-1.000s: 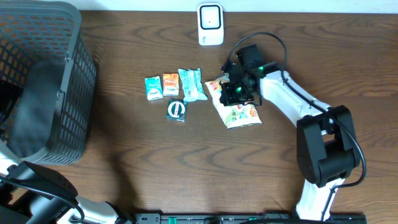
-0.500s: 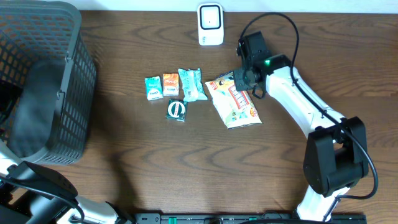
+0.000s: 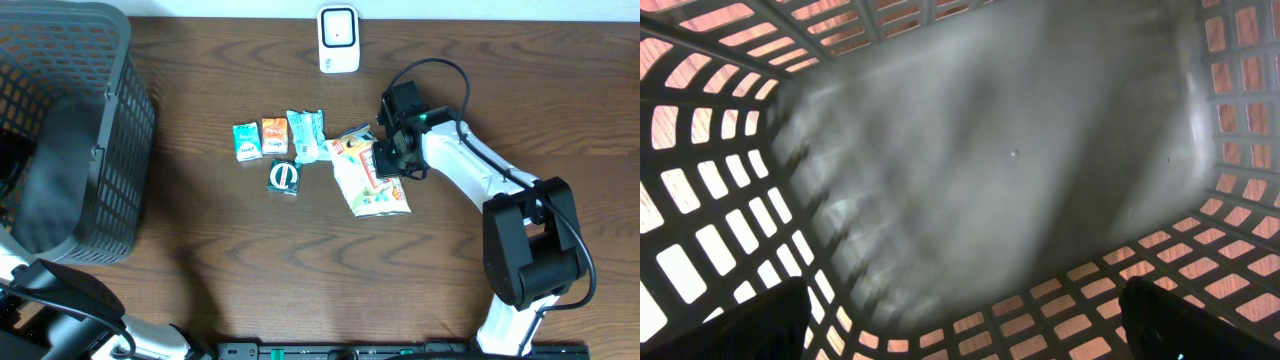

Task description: Scan the item barcode

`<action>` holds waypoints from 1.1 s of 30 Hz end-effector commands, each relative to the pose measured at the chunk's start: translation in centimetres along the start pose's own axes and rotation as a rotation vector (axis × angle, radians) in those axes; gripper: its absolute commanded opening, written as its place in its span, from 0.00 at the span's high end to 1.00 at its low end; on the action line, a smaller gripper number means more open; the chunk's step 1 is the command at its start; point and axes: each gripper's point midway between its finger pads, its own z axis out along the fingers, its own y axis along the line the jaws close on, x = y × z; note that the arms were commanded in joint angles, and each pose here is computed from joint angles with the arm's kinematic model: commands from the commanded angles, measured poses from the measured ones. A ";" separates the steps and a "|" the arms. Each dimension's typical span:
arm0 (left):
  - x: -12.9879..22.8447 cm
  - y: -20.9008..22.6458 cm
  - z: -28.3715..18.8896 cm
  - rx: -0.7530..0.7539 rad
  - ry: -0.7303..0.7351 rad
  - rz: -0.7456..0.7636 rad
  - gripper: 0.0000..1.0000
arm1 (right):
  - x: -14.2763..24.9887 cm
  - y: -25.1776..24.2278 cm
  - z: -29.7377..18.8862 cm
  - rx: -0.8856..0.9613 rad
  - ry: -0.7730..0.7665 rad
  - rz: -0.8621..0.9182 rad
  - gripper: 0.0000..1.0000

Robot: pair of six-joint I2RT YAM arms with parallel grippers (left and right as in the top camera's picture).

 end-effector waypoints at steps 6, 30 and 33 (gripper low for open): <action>0.1 0.2 0.3 -0.008 0.009 -0.008 0.02 | -5.2 2.5 -8.9 -0.056 -0.216 -0.010 0.99; 0.1 0.2 0.3 -0.008 0.009 -0.008 0.02 | -0.4 -0.9 -3.9 0.173 -0.181 -0.043 0.99; 0.1 0.2 0.3 -0.009 0.009 -0.008 0.02 | -3.5 -1.4 -8.3 0.215 -0.279 -0.075 0.99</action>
